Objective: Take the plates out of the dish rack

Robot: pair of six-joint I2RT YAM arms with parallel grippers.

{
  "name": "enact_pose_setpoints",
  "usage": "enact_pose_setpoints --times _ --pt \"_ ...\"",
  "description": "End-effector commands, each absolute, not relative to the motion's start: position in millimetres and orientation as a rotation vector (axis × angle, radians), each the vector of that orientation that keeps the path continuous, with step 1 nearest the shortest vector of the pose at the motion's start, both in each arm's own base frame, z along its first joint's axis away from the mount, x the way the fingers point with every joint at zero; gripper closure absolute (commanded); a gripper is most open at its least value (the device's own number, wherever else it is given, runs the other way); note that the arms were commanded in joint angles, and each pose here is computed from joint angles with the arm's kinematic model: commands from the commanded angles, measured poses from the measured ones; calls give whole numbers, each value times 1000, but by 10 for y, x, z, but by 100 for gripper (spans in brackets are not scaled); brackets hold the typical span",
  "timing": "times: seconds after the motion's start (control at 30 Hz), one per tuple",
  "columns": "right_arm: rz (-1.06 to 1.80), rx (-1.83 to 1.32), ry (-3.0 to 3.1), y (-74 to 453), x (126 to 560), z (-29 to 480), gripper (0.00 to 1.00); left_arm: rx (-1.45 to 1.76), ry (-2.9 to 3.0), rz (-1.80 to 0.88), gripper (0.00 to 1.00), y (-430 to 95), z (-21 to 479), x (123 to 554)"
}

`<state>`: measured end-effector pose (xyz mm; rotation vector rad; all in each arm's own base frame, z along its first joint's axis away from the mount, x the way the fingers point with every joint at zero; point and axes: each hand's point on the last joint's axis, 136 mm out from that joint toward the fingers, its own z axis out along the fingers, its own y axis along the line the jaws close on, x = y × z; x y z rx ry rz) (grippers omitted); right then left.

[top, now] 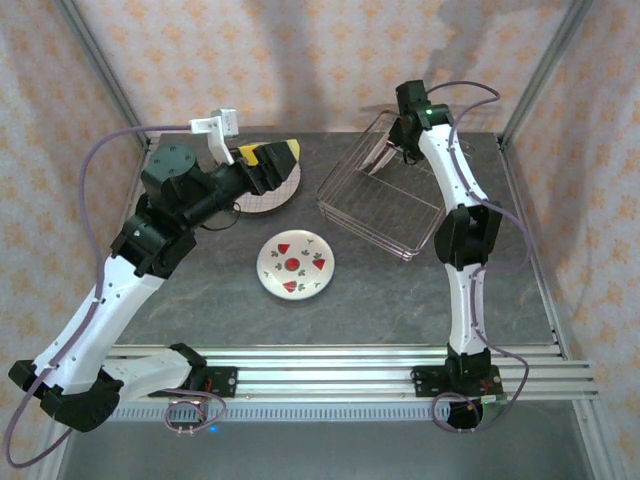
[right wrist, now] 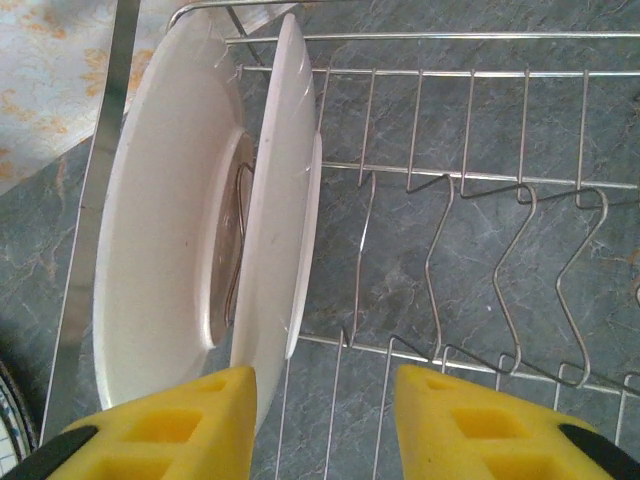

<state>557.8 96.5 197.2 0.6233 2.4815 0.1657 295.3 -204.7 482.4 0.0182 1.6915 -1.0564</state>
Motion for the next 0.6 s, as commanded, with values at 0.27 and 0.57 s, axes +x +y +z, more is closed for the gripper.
enact_pose_setpoints --times 0.27,0.57 --pt "188 656 2321 851 5637 2550 61 11 1675 -1047 16 -2024 4837 2906" --pt "257 692 2293 910 5675 2619 51 18 1657 -1063 16 -2052 4884 2921"
